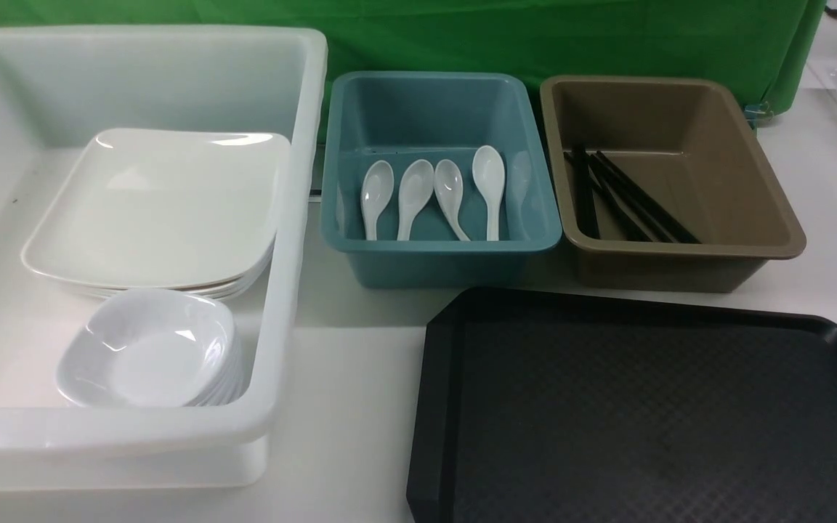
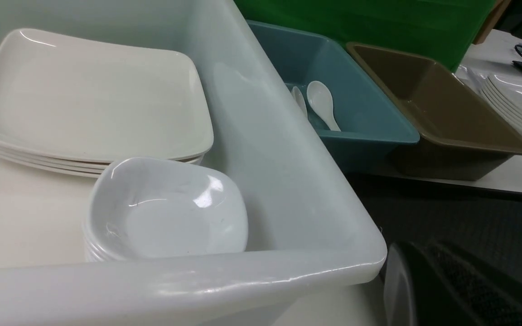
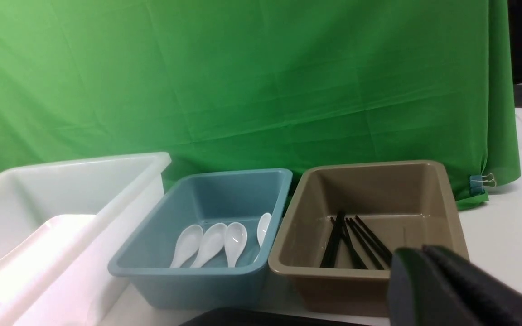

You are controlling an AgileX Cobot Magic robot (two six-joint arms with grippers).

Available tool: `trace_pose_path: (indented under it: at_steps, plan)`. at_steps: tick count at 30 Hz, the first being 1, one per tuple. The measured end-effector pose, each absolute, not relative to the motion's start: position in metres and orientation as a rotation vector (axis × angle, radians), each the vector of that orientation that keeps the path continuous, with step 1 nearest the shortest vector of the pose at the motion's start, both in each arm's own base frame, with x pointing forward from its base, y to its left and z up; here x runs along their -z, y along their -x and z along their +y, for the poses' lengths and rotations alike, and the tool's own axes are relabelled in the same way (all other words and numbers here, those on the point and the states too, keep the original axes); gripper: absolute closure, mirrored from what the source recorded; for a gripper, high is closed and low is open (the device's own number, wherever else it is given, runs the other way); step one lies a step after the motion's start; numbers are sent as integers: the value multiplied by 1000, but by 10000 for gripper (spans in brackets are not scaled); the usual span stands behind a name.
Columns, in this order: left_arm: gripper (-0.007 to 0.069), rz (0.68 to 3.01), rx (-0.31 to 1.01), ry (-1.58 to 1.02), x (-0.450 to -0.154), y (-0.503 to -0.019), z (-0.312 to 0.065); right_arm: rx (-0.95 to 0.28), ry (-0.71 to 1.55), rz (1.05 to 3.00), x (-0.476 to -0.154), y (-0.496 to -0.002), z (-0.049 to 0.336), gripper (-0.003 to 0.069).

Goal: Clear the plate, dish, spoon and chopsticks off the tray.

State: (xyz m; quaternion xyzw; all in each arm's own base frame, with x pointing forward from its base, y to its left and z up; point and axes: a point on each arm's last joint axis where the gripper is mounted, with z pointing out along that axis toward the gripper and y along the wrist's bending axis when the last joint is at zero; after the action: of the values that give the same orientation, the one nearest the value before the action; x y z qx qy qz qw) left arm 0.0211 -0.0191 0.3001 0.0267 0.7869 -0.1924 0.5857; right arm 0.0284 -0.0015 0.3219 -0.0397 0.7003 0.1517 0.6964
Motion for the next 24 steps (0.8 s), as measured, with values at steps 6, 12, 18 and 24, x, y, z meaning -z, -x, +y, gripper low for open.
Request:
trace_pose_path:
  at_steps: [6,12,18,24]
  plan:
    - [615,1835,449,-62,-300,-21,-19,-338,88,1562,-322,-28,-1,622]
    - [615,1833,422,-82,-300,-21,-18,-338,88,1562,-322,-28,-1,605]
    - [615,1720,223,-58,-297,-23,-11,-339,88,1562,-322,-28,-1,585]
    - [615,1501,27,74,-254,-45,0,-341,87,1560,-322,-28,-1,564]
